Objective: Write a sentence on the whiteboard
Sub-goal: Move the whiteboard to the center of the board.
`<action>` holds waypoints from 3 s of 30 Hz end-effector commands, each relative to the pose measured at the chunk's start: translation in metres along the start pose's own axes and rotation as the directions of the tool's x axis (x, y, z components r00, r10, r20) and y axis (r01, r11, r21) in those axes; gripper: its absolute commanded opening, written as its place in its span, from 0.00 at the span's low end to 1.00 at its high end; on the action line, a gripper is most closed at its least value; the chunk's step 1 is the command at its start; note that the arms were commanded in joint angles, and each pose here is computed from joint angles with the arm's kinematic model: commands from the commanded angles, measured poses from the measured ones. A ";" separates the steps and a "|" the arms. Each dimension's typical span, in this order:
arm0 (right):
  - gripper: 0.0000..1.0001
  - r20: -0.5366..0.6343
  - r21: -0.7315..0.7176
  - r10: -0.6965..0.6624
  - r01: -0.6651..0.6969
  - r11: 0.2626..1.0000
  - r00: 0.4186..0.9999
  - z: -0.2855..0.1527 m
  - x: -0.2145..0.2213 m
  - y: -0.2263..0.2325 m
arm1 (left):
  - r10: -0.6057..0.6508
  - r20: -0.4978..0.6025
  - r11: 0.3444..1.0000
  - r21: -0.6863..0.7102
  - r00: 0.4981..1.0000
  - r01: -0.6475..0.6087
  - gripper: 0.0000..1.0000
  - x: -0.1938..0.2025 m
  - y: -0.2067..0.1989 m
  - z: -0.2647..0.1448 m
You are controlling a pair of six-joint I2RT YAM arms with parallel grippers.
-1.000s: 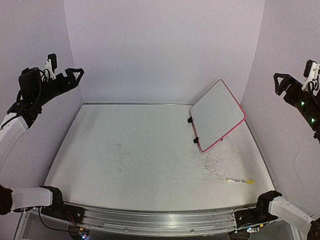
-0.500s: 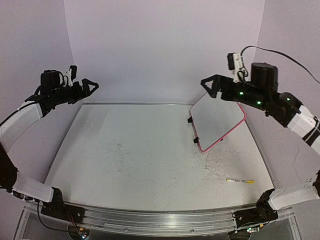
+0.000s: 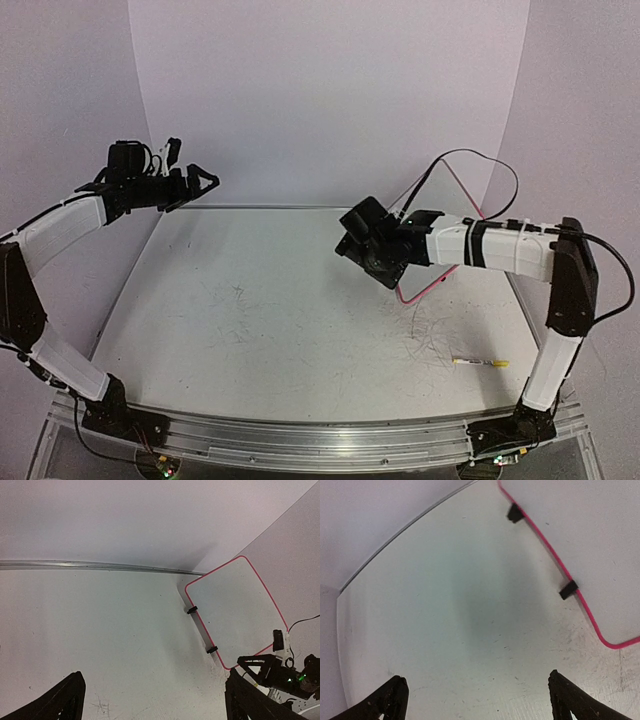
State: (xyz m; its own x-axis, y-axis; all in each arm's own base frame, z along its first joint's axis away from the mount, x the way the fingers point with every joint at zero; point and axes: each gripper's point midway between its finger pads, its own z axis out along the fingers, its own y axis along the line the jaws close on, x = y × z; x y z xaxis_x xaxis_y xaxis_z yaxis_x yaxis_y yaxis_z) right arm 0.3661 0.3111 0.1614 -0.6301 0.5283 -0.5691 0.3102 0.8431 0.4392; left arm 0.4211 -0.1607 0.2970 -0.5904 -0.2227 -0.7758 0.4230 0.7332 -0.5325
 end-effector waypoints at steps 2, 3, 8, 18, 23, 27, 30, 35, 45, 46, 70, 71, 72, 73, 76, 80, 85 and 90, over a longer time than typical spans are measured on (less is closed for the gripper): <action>0.98 0.260 0.211 0.306 -0.363 0.908 0.916 0.017 -0.023 -0.042 | 0.071 0.053 0.997 0.001 0.996 -0.071 0.98 -0.006 -0.015 -0.020; 0.98 0.272 0.245 0.307 -0.374 0.895 0.912 0.026 -0.022 -0.048 | 0.077 0.060 0.997 -0.005 0.995 -0.077 0.98 -0.006 -0.016 -0.023; 0.93 0.293 0.322 0.316 -0.404 0.856 0.903 0.060 -0.022 -0.063 | 0.102 0.081 0.994 -0.038 0.991 -0.099 0.98 -0.004 -0.016 -0.031; 0.79 0.332 0.399 0.345 -0.463 0.792 0.878 0.095 -0.016 -0.080 | 0.108 0.102 0.994 -0.024 0.989 -0.106 0.98 -0.008 -0.024 -0.038; 0.72 0.355 0.412 0.333 -0.466 0.783 0.874 0.102 -0.017 -0.086 | 0.108 0.107 0.994 -0.018 0.988 -0.106 0.98 -0.008 -0.026 -0.040; 0.70 0.351 0.425 0.351 -0.481 0.766 0.868 0.112 -0.013 -0.089 | 0.103 0.104 0.995 -0.013 0.989 -0.103 0.97 -0.007 -0.026 -0.039; 0.67 0.363 0.426 0.351 -0.489 0.761 0.863 0.117 -0.014 -0.092 | 0.103 0.103 0.995 -0.015 0.989 -0.102 0.97 -0.006 -0.024 -0.038; 0.61 0.361 0.450 0.351 -0.491 0.746 0.864 0.125 -0.015 -0.102 | 0.100 0.098 0.995 -0.016 0.990 -0.099 0.97 -0.004 -0.022 -0.036; 0.53 0.341 0.461 0.323 -0.457 0.761 0.883 0.133 -0.020 -0.116 | 0.098 0.092 0.995 -0.018 0.991 -0.097 0.97 -0.002 -0.020 -0.033; 0.51 0.339 0.462 0.327 -0.459 0.759 0.882 0.133 -0.020 -0.118 | 0.098 0.091 0.995 -0.018 0.991 -0.096 0.97 -0.002 -0.019 -0.033; 0.04 0.115 0.448 -0.039 -0.017 0.894 0.993 0.127 -0.016 -0.141 | 0.085 0.071 0.996 -0.022 0.994 -0.084 0.97 0.005 -0.012 -0.026; 0.01 0.101 0.441 -0.056 0.005 0.897 0.993 0.127 -0.013 -0.143 | 0.084 0.069 0.996 -0.022 0.994 -0.082 0.97 0.005 -0.012 -0.025; 0.00 0.087 0.432 -0.072 0.028 0.901 0.994 0.128 -0.010 -0.146 | 0.082 0.066 0.996 -0.023 0.994 -0.081 0.97 0.006 -0.011 -0.024; 0.00 0.077 0.417 -0.089 0.049 0.907 0.993 0.126 -0.008 -0.145 | 0.080 0.062 0.997 -0.026 0.995 -0.078 0.97 0.007 -0.009 -0.023; 0.00 0.055 0.361 -0.153 0.123 0.924 0.987 0.122 0.000 -0.140 | 0.076 0.055 0.997 -0.029 0.996 -0.075 0.97 0.009 -0.007 -0.020; 0.00 0.029 0.226 -0.285 0.271 0.936 0.958 0.115 0.010 -0.119 | 0.070 0.042 0.997 -0.031 0.997 -0.069 0.97 0.013 -0.003 -0.016; 0.00 0.037 -0.054 -0.549 0.550 0.833 0.835 0.103 0.037 -0.082 | 0.075 0.040 0.996 -0.042 0.996 -0.073 0.97 0.014 0.000 -0.015; 0.00 0.111 -0.261 -0.729 0.727 0.634 0.676 0.079 0.068 -0.062 | 0.084 0.045 0.994 -0.075 0.995 -0.081 0.97 0.015 0.007 -0.014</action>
State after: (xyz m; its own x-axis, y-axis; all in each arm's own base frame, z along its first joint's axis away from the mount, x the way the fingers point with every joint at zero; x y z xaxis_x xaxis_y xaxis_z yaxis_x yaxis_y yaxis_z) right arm 0.3858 0.2235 0.0095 -0.6975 0.0577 -0.7142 0.0460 0.9983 0.0358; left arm 0.3991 -0.1529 0.2812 -0.5686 -0.1952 -0.7991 0.4093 0.7755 -0.4807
